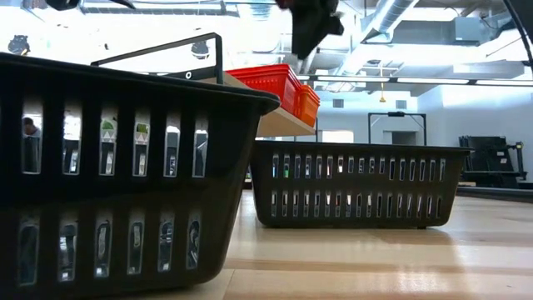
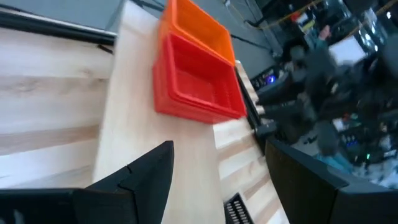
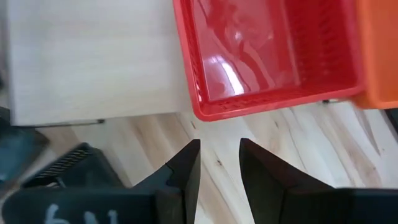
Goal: Stack baskets on shelf by color
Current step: Stack the red bin on top of the stacked red bins on the shelf
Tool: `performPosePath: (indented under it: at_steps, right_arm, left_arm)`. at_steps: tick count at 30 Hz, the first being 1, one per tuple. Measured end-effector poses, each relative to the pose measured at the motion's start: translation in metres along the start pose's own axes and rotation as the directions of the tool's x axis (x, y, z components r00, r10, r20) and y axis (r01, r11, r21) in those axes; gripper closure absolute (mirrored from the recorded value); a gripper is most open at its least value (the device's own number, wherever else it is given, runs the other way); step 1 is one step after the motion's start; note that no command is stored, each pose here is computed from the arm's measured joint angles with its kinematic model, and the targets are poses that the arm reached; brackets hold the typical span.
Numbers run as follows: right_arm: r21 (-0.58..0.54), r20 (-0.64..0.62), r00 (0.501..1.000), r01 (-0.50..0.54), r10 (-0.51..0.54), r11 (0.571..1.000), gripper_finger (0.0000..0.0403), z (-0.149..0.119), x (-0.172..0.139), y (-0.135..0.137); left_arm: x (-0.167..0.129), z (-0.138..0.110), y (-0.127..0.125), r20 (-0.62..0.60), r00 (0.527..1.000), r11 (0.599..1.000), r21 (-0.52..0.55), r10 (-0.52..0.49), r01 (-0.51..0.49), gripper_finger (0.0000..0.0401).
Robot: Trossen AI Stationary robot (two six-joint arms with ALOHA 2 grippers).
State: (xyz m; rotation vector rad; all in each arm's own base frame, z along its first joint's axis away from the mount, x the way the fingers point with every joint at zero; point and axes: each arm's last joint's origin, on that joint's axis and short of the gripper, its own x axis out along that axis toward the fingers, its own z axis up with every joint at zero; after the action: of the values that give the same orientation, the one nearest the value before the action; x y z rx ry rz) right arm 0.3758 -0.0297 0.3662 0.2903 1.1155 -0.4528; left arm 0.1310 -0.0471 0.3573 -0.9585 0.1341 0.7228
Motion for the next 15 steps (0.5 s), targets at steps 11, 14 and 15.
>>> performPosePath:
  at_steps: [11,14,15]
  right_arm:
    - [0.083,0.247,0.968,-0.075,0.052,0.994,0.0271,-0.017,-0.092,-0.027]
    - [0.102,0.287,0.957,-0.059,0.028,0.993,0.0271,-0.022,-0.106,-0.033]
    - [0.112,0.292,0.956,-0.060,0.025,0.992,0.0271,-0.023,-0.108,-0.034]
  left_arm:
    - [0.063,-0.016,-0.029,-0.105,0.993,0.948,0.319,0.053,-0.017,0.0209]
    - [0.082,-0.014,-0.024,-0.123,0.983,0.913,0.401,0.133,-0.073,0.0257]
    - [0.088,-0.013,-0.024,-0.129,0.981,0.905,0.417,0.146,-0.080,0.0276]
